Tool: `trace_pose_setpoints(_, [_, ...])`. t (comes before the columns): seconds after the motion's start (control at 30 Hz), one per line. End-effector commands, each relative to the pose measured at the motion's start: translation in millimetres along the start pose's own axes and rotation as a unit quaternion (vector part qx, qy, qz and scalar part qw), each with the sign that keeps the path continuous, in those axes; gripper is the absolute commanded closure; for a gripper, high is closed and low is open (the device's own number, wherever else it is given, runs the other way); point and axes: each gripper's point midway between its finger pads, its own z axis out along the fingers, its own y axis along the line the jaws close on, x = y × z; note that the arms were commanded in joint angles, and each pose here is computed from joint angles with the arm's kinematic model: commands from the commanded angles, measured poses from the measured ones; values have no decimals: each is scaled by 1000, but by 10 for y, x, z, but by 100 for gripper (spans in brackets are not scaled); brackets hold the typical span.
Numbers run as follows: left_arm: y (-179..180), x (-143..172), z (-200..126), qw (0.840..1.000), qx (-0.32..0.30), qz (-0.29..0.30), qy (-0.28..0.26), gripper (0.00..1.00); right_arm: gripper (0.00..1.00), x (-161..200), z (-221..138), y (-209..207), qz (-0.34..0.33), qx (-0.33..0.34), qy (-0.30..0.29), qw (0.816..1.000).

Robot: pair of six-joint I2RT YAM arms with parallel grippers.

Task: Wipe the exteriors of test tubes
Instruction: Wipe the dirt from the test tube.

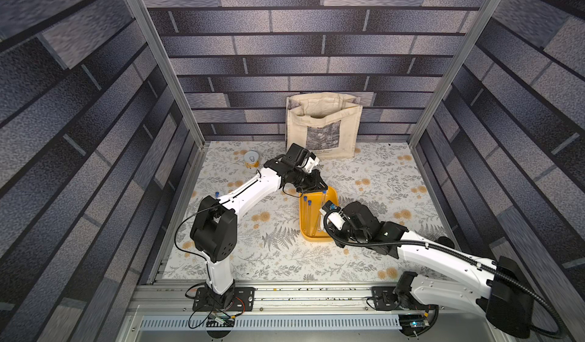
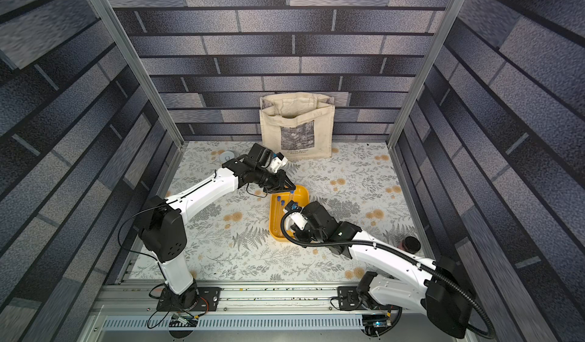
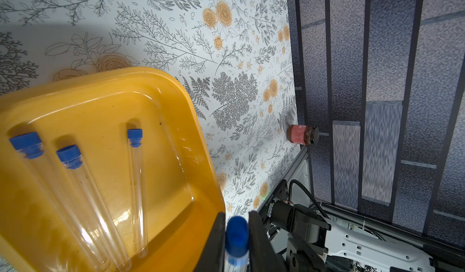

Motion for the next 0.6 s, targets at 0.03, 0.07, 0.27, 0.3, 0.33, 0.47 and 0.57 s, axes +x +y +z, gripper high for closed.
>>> trace_pose_setpoints(0.03, [-156,-22,4,1000,22,9,0,85,100,-309,-61,-233,24,17,-23,999])
trace_pose_setpoints(0.07, [-162,-16,9,1000,23,9,1,85,100,-348,-59,-273,26,17,-24,999])
trace_pose_setpoints(0.27, [-197,16,48,999,33,9,9,85,100,-512,-28,-527,53,23,-22,998])
trace_pose_setpoints(0.3, [-200,23,54,999,35,8,10,85,100,-516,-13,-559,55,26,-19,998])
trace_pose_setpoints(0.33, [-205,21,56,999,36,8,9,85,100,-513,-3,-597,58,31,-17,998])
trace_pose_setpoints(0.47, [-198,39,66,999,37,6,10,85,100,-532,1,-642,67,32,-19,997])
trace_pose_setpoints(0.57, [-181,59,78,999,37,4,14,86,100,-502,1,-631,72,29,-18,997])
